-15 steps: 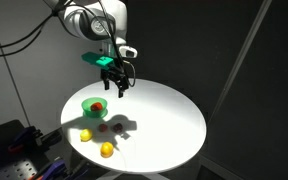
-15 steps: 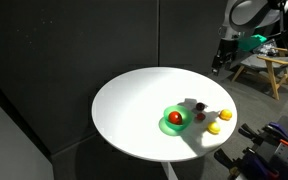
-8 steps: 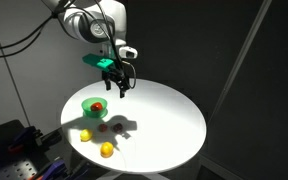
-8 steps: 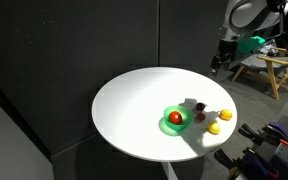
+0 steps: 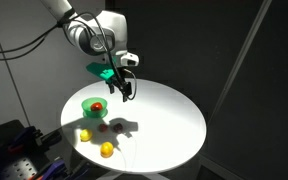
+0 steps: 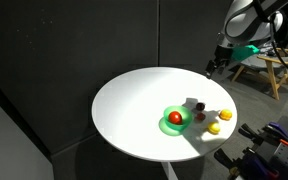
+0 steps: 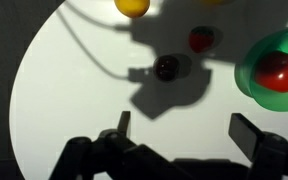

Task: Put the brown object in the bowl

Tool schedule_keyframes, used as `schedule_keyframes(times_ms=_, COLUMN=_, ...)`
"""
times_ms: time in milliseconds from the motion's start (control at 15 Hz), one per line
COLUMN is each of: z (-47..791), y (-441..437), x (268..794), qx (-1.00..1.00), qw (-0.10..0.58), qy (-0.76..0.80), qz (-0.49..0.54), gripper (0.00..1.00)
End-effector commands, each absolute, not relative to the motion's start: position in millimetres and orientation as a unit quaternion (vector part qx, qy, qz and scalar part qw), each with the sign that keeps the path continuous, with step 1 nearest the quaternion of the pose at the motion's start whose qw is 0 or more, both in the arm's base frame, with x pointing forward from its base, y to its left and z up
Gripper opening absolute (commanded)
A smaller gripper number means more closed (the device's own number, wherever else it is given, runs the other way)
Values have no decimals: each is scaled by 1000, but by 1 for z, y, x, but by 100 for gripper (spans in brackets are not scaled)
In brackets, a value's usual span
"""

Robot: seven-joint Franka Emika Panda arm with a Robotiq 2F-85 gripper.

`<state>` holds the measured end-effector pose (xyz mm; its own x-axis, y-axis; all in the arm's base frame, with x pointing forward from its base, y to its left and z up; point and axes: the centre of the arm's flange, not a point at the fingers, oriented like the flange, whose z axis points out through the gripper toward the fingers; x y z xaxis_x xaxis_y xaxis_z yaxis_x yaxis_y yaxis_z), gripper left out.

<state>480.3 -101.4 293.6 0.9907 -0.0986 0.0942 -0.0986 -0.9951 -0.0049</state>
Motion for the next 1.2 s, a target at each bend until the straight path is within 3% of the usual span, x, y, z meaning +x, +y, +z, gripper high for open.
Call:
schedule_keyframes(times_ms=0, z=275, y=-107, x=488, qx=-998, qw=11, qy=41, qz=-50, gripper=100)
schedule_keyframes(times_ms=1133, z=187, y=-86, x=515, qx=-999, qw=-4, qy=13, qz=-34, gripper=100)
